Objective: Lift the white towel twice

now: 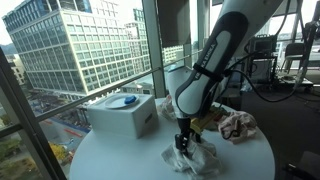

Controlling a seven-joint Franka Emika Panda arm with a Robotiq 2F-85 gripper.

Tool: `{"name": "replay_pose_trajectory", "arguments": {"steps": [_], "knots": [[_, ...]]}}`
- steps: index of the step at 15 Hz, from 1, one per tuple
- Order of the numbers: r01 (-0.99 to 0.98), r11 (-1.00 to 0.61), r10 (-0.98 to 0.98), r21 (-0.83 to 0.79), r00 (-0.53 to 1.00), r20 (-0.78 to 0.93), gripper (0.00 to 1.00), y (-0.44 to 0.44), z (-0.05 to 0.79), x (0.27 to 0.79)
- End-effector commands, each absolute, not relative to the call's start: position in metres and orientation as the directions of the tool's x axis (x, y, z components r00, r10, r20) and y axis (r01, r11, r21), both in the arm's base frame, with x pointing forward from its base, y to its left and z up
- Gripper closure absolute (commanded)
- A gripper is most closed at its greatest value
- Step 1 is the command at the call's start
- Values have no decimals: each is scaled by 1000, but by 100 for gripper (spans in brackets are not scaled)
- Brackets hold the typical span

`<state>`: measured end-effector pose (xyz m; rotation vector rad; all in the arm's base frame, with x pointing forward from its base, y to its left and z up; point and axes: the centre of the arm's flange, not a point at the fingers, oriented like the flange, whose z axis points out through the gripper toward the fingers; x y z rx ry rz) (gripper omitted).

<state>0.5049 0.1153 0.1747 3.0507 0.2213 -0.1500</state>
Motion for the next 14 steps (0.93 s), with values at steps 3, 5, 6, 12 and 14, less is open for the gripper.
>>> {"name": "replay_pose_trajectory", "arguments": {"steps": [3, 5, 6, 12, 14], "knots": [[171, -981, 160, 92, 980, -116, 42, 123, 171, 501], [206, -972, 193, 111, 974, -118, 58, 126, 178, 496], [230, -964, 214, 136, 969, -121, 64, 129, 185, 491], [266, -930, 241, 253, 962, -126, 74, 130, 277, 485], [237, -935, 211, 265, 970, -121, 74, 124, 319, 488]]}}
